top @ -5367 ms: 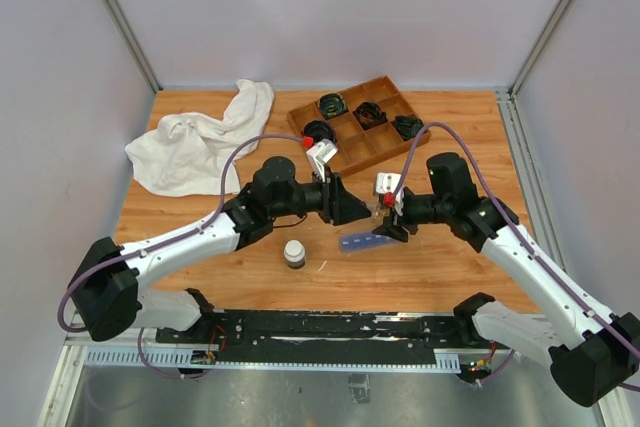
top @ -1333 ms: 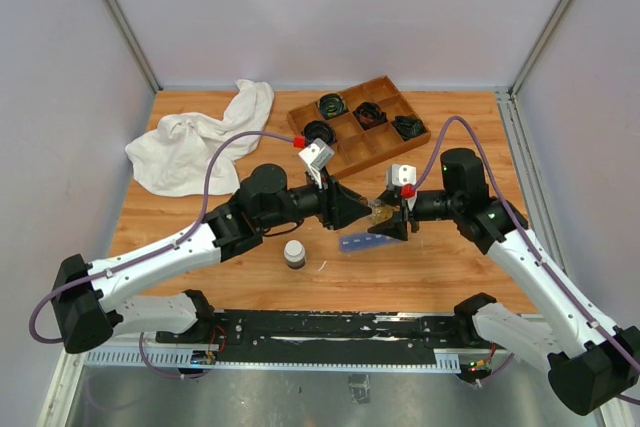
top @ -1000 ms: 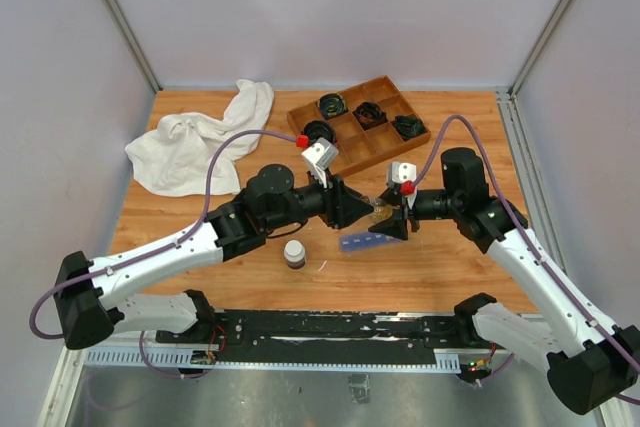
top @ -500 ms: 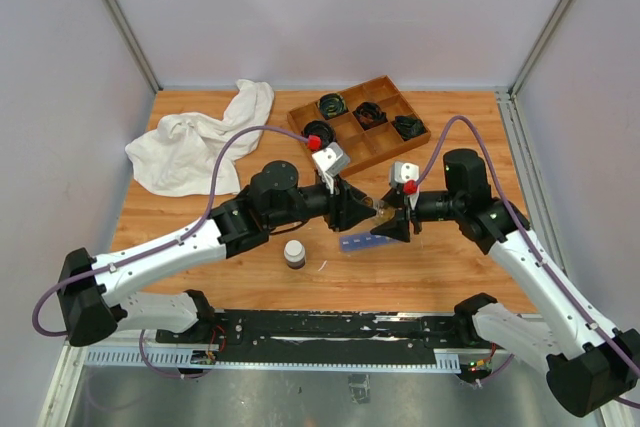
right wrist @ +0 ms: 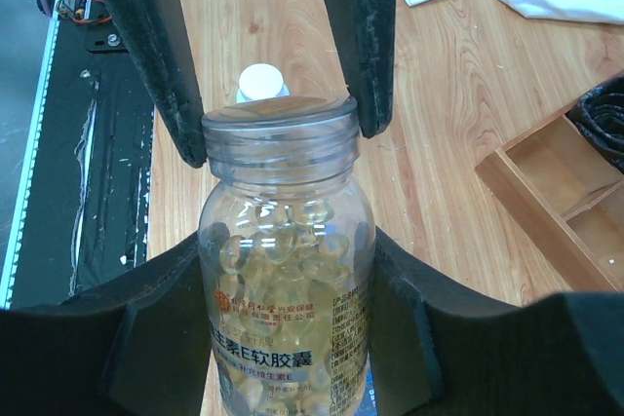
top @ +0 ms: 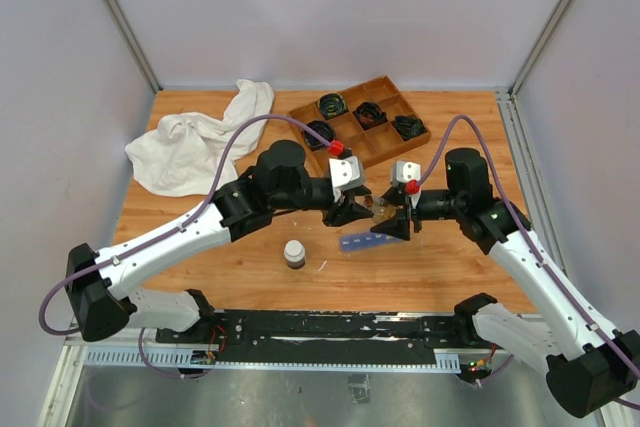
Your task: Sort the pills into containers
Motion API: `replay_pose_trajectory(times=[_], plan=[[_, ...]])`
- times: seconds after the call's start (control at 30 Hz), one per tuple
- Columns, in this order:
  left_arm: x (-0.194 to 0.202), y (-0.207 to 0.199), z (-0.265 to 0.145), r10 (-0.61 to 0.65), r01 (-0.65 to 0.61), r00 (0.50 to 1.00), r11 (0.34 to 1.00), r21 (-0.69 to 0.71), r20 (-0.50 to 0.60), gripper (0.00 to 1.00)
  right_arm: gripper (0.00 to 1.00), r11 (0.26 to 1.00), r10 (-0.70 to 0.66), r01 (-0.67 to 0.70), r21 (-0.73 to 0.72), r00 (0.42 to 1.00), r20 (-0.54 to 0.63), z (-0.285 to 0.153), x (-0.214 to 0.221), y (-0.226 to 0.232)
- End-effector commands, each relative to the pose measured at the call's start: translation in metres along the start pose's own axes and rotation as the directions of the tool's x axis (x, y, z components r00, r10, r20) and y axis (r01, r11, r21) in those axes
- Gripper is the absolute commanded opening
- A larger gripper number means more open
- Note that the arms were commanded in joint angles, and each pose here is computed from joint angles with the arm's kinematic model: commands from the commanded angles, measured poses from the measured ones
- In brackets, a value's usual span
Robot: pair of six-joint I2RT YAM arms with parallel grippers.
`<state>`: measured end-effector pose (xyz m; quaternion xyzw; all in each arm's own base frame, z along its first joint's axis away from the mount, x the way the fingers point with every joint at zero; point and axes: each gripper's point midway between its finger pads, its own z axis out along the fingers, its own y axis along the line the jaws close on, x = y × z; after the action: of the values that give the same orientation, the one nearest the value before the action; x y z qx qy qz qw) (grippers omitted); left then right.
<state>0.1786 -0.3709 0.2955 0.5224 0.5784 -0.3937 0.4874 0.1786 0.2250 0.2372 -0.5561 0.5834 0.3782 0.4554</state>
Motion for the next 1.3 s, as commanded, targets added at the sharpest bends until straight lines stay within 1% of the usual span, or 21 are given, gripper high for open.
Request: replay_pose_trajectory(times=[0.0, 0.03, 0.1, 0.23, 0.33, 0.43, 0.53, 0.63, 0.7, 0.73, 0.77, 0.83, 0.87, 0.9, 0.93, 1.0, 1.03, 1.1, 1.17, 1.27], plan=[[0.021, -0.002, 0.004, 0.063, -0.058, 0.994, 0.996, 0.063, -0.086, 0.38, 0.05, 0.997, -0.077, 0.077, 0.004, 0.994, 0.079, -0.003, -0.026, -0.002], [0.018, -0.001, 0.004, 0.062, -0.058, 0.995, 0.997, 0.058, -0.078, 0.40, 0.05, 0.997, -0.080, 0.079, 0.005, 0.994, 0.079, -0.004, -0.027, -0.002], [0.010, 0.002, 0.003, 0.058, -0.056, 0.997, 0.998, 0.036, -0.051, 0.46, 0.05, 0.997, -0.079, 0.079, 0.004, 0.994, 0.079, -0.003, -0.027, -0.002], [-0.007, 0.004, -0.005, 0.043, -0.043, 0.999, 0.999, -0.011, 0.018, 0.68, 0.05, 0.997, -0.080, 0.079, 0.007, 0.994, 0.079, -0.004, -0.027, -0.002], [-0.017, 0.004, -0.013, 0.031, -0.028, 0.998, 0.999, -0.040, 0.060, 0.81, 0.05, 0.997, -0.080, 0.079, 0.007, 0.994, 0.080, -0.004, -0.027, -0.002], [-0.023, 0.004, -0.019, 0.025, -0.019, 0.996, 0.998, -0.063, 0.088, 0.89, 0.05, 0.997, -0.077, 0.077, 0.005, 0.994, 0.078, -0.004, -0.026, -0.002], [-0.021, 0.005, -0.024, 0.013, -0.005, 0.995, 0.996, -0.088, 0.094, 0.96, 0.05, 0.997, -0.076, 0.076, 0.004, 0.994, 0.079, -0.004, -0.026, -0.002], [-0.016, 0.007, -0.031, -0.030, 0.043, 0.994, 0.991, -0.127, 0.103, 0.99, 0.05, 0.997, -0.076, 0.076, 0.001, 0.994, 0.080, -0.004, -0.026, -0.002], [-0.017, 0.009, -0.040, -0.101, 0.126, 0.983, 0.977, -0.171, 0.151, 0.99, 0.05, 0.997, -0.077, 0.077, 0.000, 0.994, 0.082, -0.004, -0.026, -0.002], [-0.022, 0.009, -0.045, -0.136, 0.174, 0.970, 0.968, -0.181, 0.203, 0.99, 0.05, 0.997, -0.076, 0.076, -0.002, 0.994, 0.082, -0.004, -0.026, -0.001], [-0.027, 0.004, -0.049, -0.159, 0.203, 0.954, 0.966, -0.159, 0.256, 0.99, 0.05, 0.997, -0.075, 0.075, -0.004, 0.994, 0.083, -0.004, -0.026, -0.001], [-0.035, -0.008, -0.059, -0.212, 0.264, 0.904, 0.960, -0.095, 0.372, 0.99, 0.05, 0.997, -0.073, 0.074, -0.010, 0.994, 0.085, -0.003, -0.026, 0.000], [-0.039, -0.014, -0.064, -0.263, 0.314, 0.870, 0.948, -0.057, 0.418, 0.99, 0.05, 0.997, -0.072, 0.073, -0.011, 0.994, 0.084, -0.003, -0.026, 0.000], [-0.042, -0.017, -0.069, -0.279, 0.331, 0.844, 0.943, -0.035, 0.457, 0.99, 0.05, 0.997, -0.071, 0.072, -0.012, 0.994, 0.084, -0.003, -0.025, 0.000], [-0.047, -0.021, -0.073, -0.329, 0.378, 0.805, 0.926, 0.002, 0.494, 0.99, 0.05, 0.997, -0.071, 0.073, -0.013, 0.994, 0.086, -0.003, -0.026, 0.000], [-0.051, -0.021, -0.077, -0.403, 0.450, 0.742, 0.892, 0.047, 0.536, 0.96, 0.06, 0.998, -0.065, 0.067, -0.017, 0.994, 0.085, -0.002, -0.025, 0.000], [-0.052, -0.020, -0.077, -0.439, 0.489, 0.718, 0.870, 0.058, 0.541, 0.94, 0.06, 0.998, -0.063, 0.065, -0.017, 0.994, 0.085, -0.002, -0.025, 0.000], [-0.050, -0.012, -0.074, -0.491, 0.558, 0.685, 0.829, 0.045, 0.538, 0.88, 0.06, 0.998, -0.062, 0.063, -0.017, 0.995, 0.083, -0.002, -0.024, 0.000], [-0.046, -0.004, -0.068, -0.515, 0.606, 0.674, 0.795, 0.001, 0.530, 0.83, 0.06, 0.998, -0.061, 0.063, -0.014, 0.995, 0.082, -0.002, -0.024, -0.001], [-0.038, 0.008, -0.058, -0.488, 0.633, 0.708, 0.759, -0.153, 0.510, 0.83, 0.06, 0.998, -0.058, 0.058, -0.008, 0.995, 0.079, -0.003, -0.022, -0.003]])
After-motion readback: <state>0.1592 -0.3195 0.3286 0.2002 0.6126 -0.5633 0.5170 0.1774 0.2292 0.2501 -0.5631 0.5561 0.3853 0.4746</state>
